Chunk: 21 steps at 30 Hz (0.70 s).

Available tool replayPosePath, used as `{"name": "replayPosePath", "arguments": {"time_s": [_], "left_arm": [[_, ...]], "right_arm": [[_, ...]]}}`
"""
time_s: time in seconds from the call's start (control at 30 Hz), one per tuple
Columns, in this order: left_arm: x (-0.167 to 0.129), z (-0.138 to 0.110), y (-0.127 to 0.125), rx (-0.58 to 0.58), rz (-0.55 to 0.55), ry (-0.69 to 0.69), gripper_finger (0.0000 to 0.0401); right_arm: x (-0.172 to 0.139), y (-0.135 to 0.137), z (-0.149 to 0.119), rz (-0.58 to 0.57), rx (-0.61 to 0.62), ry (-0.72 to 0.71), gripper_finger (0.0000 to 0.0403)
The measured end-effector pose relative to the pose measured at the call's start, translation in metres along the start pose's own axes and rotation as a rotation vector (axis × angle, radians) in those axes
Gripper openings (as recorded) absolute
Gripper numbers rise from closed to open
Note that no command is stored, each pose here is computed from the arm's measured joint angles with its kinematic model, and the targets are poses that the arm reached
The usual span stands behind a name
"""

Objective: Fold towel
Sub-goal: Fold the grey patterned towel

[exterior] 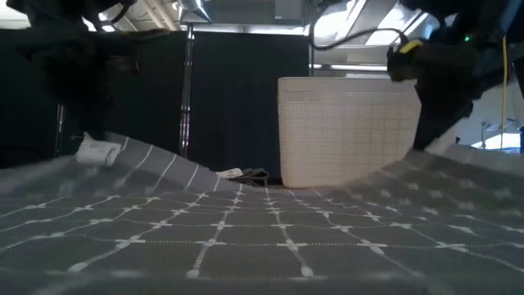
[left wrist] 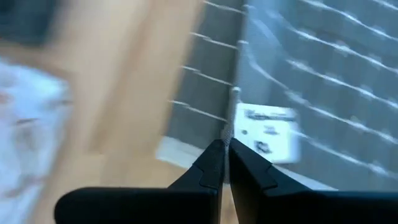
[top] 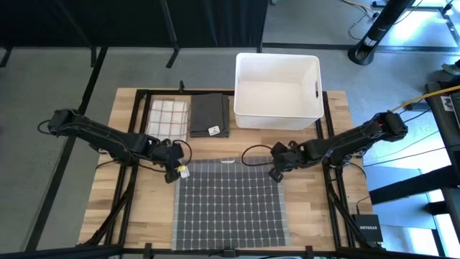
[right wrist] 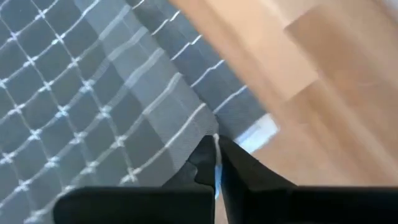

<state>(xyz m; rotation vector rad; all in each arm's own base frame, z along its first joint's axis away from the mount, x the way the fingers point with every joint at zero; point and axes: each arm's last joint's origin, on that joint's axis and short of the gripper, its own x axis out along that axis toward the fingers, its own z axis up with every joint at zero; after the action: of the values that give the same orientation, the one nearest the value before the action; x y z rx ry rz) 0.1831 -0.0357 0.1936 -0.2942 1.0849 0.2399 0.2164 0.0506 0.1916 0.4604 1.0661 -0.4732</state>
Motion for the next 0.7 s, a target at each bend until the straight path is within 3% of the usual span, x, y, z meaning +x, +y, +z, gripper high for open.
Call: {"name": "replayPosePath", "arguments": {"time_s": [0.37,0.7], "left_arm": [[-0.013,-0.005,0.0,-0.096,0.255,-0.052,0.0013],[-0.002,-0.013,0.014,-0.106,0.389,-0.089,0.0013]], "right_arm": [[-0.006,0.003,-0.004,-0.182,-0.022,-0.146,0.0007],[0.011,0.003,-0.002,-0.324,-0.055,-0.205,0.0004]]}}
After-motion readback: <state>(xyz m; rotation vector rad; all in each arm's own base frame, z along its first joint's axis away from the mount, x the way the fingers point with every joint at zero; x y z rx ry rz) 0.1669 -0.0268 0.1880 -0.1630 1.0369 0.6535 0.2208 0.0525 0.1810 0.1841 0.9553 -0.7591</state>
